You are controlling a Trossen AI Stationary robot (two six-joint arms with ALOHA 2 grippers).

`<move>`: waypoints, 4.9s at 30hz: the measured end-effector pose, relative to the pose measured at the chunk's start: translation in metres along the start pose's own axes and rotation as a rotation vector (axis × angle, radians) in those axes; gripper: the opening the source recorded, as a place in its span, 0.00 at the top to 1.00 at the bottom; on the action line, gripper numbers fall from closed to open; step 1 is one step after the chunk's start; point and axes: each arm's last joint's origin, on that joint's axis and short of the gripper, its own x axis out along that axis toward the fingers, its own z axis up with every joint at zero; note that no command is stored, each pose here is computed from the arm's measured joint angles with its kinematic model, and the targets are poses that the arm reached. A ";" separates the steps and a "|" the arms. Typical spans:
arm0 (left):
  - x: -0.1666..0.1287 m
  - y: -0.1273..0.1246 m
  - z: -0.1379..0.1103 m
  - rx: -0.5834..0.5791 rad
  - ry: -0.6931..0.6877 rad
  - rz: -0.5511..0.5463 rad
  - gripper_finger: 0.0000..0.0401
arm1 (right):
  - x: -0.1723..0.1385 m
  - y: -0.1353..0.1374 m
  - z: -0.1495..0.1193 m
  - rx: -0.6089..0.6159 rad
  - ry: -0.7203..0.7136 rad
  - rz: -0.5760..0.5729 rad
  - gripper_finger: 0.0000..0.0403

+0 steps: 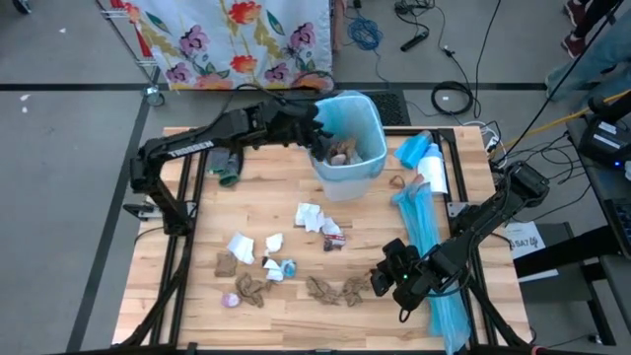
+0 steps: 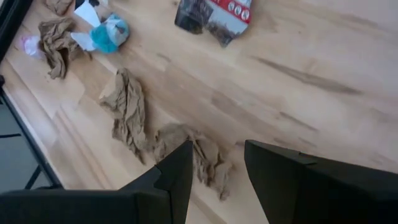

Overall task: Place trash/remove bag and relplace
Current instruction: Put the crumpled pink trash bag into the trash bin, then put the crumpled blue trash bag into the trash bin

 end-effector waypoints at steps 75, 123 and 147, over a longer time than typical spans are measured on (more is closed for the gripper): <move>-0.154 -0.094 -0.405 0.115 0.942 -0.099 0.99 | 0.023 0.005 0.041 -0.128 0.035 -0.011 0.66; -0.014 0.000 0.014 0.149 0.165 -0.059 1.00 | 0.023 0.010 0.042 -0.034 0.018 0.036 0.66; 0.026 0.031 0.025 0.121 0.211 -0.143 0.65 | 0.027 0.007 0.052 0.014 -0.051 -0.002 0.66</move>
